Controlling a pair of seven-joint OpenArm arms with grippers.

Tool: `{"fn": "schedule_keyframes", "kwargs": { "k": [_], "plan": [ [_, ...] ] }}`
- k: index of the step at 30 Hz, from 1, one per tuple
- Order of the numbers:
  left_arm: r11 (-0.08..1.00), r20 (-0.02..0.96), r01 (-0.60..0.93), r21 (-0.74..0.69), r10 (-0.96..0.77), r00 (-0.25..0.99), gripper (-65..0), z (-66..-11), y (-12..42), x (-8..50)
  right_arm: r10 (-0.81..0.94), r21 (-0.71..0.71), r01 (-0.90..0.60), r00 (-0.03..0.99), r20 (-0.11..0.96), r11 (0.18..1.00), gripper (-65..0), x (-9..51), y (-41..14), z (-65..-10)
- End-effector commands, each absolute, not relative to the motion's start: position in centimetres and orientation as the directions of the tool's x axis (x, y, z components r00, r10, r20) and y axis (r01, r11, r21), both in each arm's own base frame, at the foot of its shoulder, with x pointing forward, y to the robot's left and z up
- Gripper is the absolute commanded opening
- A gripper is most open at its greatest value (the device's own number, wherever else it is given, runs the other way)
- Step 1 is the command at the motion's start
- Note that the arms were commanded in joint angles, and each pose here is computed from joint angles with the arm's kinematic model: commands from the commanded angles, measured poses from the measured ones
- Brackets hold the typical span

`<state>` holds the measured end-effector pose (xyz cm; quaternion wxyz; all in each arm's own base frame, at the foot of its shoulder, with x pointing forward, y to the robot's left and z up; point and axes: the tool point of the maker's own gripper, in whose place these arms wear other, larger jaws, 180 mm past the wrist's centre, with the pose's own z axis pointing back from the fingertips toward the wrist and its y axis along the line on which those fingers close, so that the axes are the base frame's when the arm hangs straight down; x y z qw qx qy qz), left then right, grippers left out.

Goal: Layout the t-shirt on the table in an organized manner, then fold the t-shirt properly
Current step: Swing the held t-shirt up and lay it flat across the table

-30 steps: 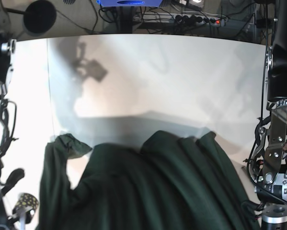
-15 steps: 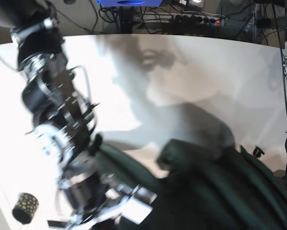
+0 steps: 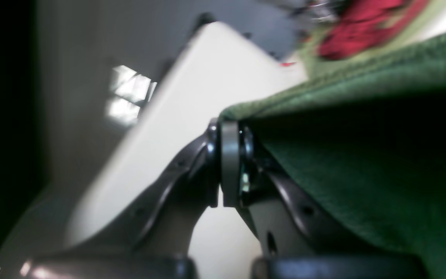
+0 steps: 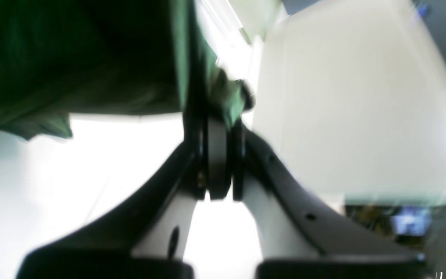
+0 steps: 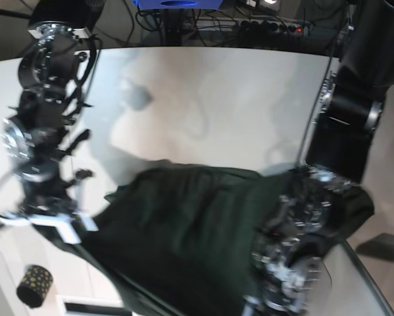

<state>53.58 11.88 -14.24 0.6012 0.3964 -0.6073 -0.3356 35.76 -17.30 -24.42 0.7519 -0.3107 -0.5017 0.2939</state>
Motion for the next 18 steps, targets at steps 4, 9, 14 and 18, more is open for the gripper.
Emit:
{"fn": "schedule_keyframes", "kwargs": {
  "k": [4,9,14,18],
  "plan": [
    [0.464,0.461,-0.048,0.884,-0.885,-0.071,-65.0,-17.9,5.9,55.3,0.632,-0.709,-0.047,0.498,0.594,0.703,-64.4,32.8,-24.0,-27.7],
    [0.403,0.411,0.097,0.910,-0.907,-0.090,-65.0,-25.2,0.2,56.1,0.577,-0.665,-0.096,0.599,0.555,0.740,-64.4,31.4,-26.1,-32.6],
    [0.347,0.380,0.222,0.911,-0.915,-0.132,-43.1,-30.0,-1.6,55.4,0.557,-0.632,-0.131,0.628,0.544,0.764,-64.4,31.9,-25.8,-35.0],
    [0.363,0.385,0.159,0.918,-0.912,-0.143,-42.0,-29.0,-1.4,55.5,0.555,-0.627,-0.119,0.611,0.565,0.770,-64.4,33.6,-25.6,-34.4]
  ]
}}
